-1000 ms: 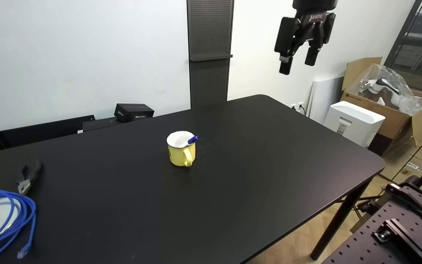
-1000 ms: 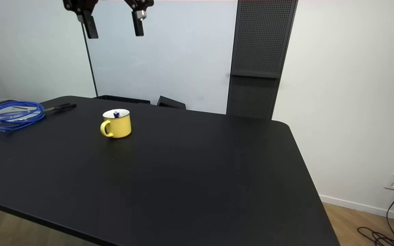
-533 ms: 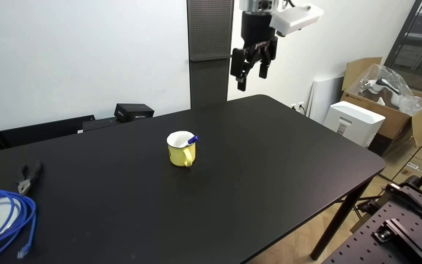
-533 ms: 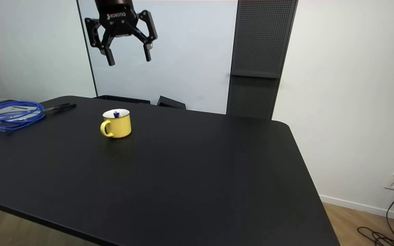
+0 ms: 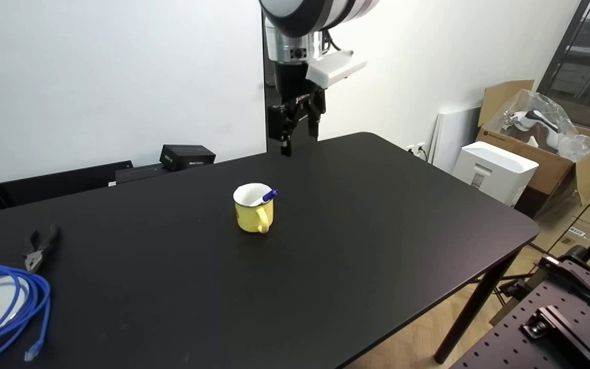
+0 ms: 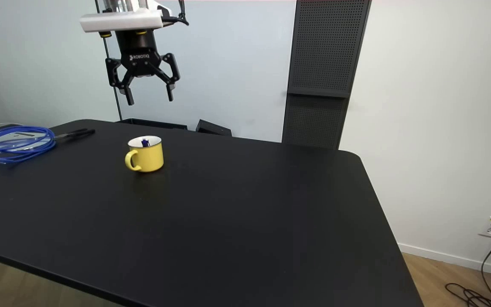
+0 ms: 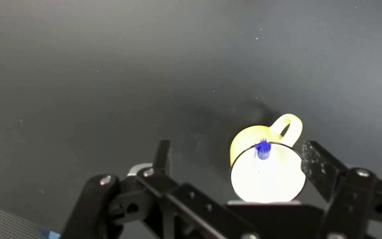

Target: Take the marker from the cup and put it on the table

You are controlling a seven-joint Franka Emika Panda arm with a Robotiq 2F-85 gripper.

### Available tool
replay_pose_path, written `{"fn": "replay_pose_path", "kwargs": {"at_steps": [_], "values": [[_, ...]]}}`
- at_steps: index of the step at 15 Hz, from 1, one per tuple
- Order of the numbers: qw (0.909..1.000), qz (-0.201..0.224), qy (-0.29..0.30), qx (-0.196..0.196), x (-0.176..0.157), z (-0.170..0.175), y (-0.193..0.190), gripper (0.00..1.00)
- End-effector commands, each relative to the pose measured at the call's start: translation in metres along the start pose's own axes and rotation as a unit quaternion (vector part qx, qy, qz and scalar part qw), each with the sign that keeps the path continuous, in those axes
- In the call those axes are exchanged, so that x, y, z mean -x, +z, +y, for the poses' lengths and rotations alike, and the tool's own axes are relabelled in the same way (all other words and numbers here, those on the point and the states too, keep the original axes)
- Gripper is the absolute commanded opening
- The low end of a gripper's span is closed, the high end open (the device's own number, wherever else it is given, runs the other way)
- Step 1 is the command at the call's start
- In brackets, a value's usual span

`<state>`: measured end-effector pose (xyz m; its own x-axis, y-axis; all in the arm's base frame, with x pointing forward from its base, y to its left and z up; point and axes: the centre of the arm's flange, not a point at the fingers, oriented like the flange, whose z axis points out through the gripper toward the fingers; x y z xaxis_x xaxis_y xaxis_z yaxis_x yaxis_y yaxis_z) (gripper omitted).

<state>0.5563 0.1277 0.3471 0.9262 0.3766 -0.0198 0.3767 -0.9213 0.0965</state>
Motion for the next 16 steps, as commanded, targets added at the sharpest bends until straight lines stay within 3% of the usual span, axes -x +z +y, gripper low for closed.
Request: {"fn": "replay_pose_path", "kwargs": {"at_steps": [1, 6, 8, 16], "values": [[0.9995, -0.011, -0.029, -0.01, -0.035, -0.022, 0.01, 1.0], [0.9986, -0.011, -0.049, -0.013, -0.048, -0.036, 0.025, 1.0], [0.9988, -0.01, -0.047, -0.011, -0.037, -0.04, 0.029, 1.0], [0.9994, -0.006, -0.033, -0.006, -0.044, -0.03, 0.052, 1.0]]}}
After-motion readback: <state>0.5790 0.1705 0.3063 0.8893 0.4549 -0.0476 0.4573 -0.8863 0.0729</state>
